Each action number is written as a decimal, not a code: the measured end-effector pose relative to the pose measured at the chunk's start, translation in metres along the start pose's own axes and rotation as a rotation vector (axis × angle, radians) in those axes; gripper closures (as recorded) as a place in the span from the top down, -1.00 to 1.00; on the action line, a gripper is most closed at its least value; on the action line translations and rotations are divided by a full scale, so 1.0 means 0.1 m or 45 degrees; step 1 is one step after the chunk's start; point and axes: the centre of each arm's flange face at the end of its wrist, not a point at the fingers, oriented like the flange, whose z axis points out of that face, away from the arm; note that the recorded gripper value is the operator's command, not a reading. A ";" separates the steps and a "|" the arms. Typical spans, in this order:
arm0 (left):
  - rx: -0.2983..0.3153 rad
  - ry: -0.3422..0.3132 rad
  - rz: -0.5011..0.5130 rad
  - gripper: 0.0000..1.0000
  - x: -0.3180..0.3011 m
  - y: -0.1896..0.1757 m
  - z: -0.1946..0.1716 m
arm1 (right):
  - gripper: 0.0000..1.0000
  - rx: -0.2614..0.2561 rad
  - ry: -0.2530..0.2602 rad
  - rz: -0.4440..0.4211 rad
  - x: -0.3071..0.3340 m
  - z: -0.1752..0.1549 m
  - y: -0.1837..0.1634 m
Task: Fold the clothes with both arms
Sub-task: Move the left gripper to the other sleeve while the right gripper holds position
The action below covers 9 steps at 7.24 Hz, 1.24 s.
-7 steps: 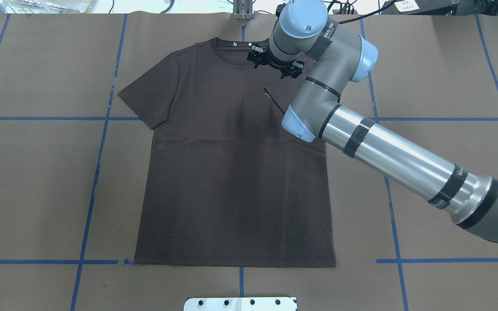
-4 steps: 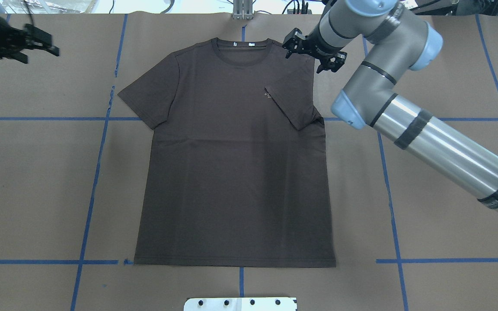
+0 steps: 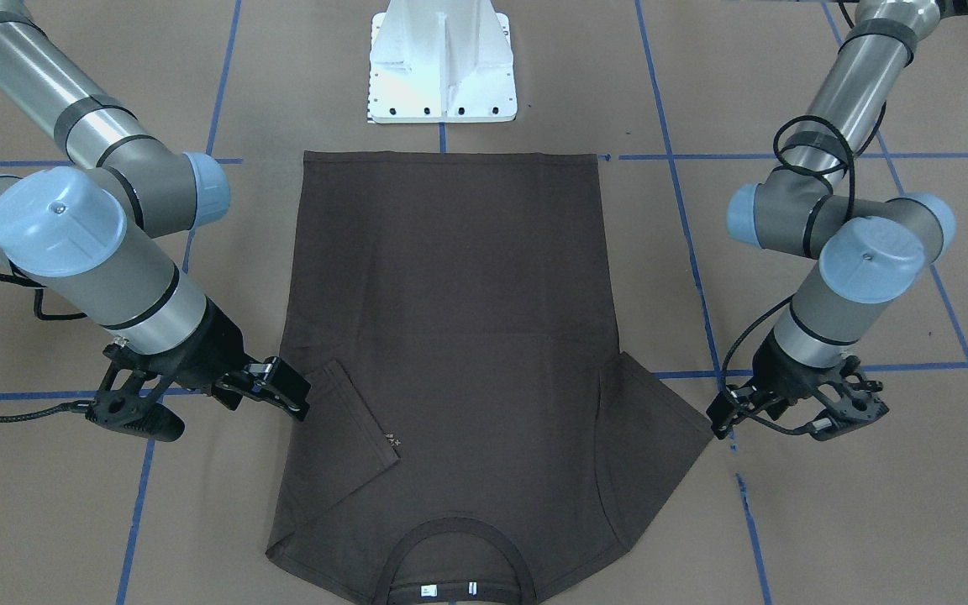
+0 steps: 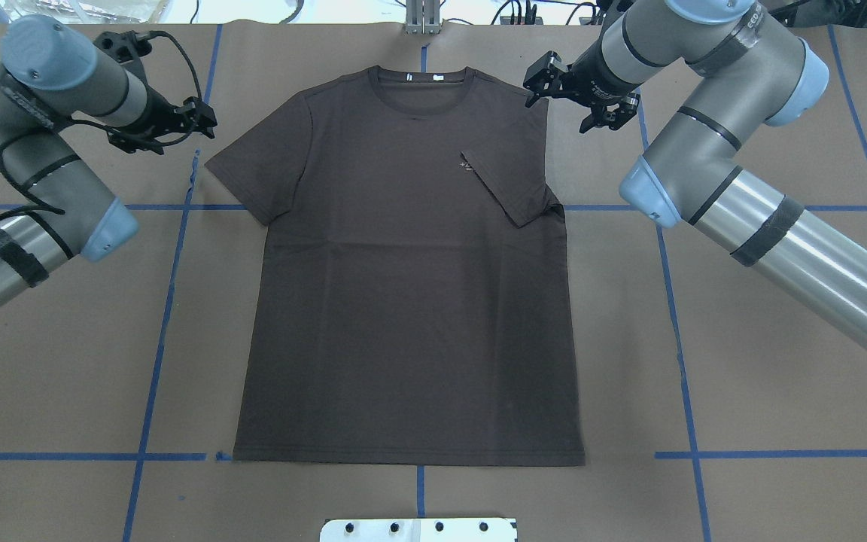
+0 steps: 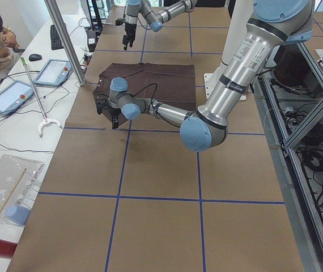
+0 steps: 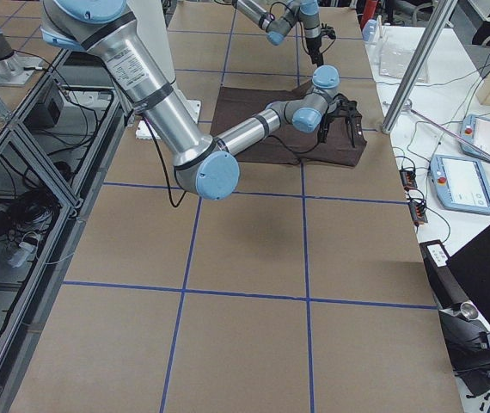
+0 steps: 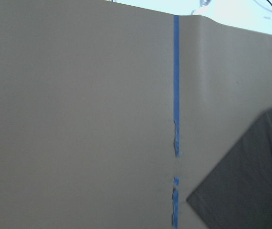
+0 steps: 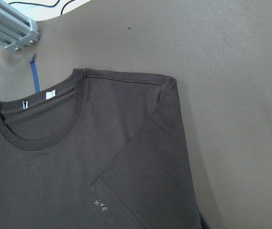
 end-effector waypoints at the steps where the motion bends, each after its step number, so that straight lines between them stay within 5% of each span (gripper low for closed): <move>1: 0.001 -0.002 0.005 0.67 0.07 0.03 0.04 | 1.00 0.002 -0.008 -0.005 0.01 -0.01 -0.01; 6: -0.020 -0.049 0.055 0.39 0.13 0.27 0.34 | 1.00 -0.005 -0.049 -0.019 0.10 -0.11 0.11; 8: -0.036 -0.054 0.099 -0.20 0.18 0.36 0.41 | 1.00 -0.011 -0.053 -0.019 0.10 -0.12 0.13; 9: -0.037 -0.050 0.110 -0.99 0.21 0.36 0.40 | 1.00 -0.013 -0.057 -0.021 0.10 -0.13 0.16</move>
